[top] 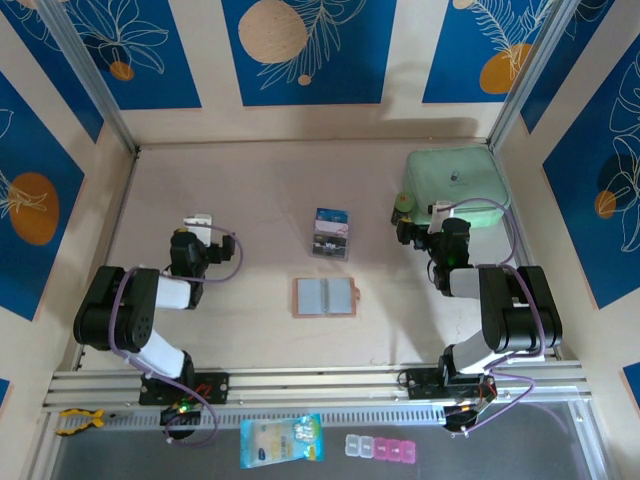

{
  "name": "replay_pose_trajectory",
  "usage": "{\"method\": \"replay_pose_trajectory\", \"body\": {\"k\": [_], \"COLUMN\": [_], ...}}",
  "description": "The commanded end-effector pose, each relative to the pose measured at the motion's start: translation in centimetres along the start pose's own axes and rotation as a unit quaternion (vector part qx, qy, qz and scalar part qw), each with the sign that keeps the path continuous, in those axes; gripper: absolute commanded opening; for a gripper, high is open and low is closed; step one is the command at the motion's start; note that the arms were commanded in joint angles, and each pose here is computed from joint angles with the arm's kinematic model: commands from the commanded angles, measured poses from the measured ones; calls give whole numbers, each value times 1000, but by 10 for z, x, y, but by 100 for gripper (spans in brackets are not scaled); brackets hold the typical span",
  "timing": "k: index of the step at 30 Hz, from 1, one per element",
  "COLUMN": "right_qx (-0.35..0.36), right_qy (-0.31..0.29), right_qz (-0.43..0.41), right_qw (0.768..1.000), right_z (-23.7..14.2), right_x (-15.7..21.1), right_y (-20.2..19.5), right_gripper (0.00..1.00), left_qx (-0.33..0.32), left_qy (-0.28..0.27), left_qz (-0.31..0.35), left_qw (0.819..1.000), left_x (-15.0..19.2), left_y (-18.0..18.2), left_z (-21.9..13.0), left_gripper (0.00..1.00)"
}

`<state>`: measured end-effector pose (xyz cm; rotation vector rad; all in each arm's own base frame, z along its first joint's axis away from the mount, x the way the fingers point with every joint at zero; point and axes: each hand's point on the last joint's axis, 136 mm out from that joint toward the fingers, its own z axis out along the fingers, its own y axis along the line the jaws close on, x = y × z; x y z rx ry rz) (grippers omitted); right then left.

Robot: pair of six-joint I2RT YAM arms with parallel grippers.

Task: Take the credit cards out of the card holder

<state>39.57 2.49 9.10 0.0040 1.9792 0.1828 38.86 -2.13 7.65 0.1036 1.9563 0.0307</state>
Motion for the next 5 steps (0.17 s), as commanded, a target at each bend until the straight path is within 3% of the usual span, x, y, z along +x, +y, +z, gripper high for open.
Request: {"method": "replay_pose_trajectory", "body": {"k": [1,5], "right_qx": [-17,-18], "right_qy": [-7,-9], "right_qz": [-7,-7], "right_qw": [1000,1000], "right_z": [1,0], "right_x": [-1,-2], "right_y": [3,3], "right_gripper": [99,99], "left_qx": [17,17], "left_qy": [-25,-25], "left_qz": [7,7], "left_qw": [1000,1000], "left_x": [-17,-17], "left_y": [-4,-4], "left_z": [2,2], "left_gripper": [100,100]}}
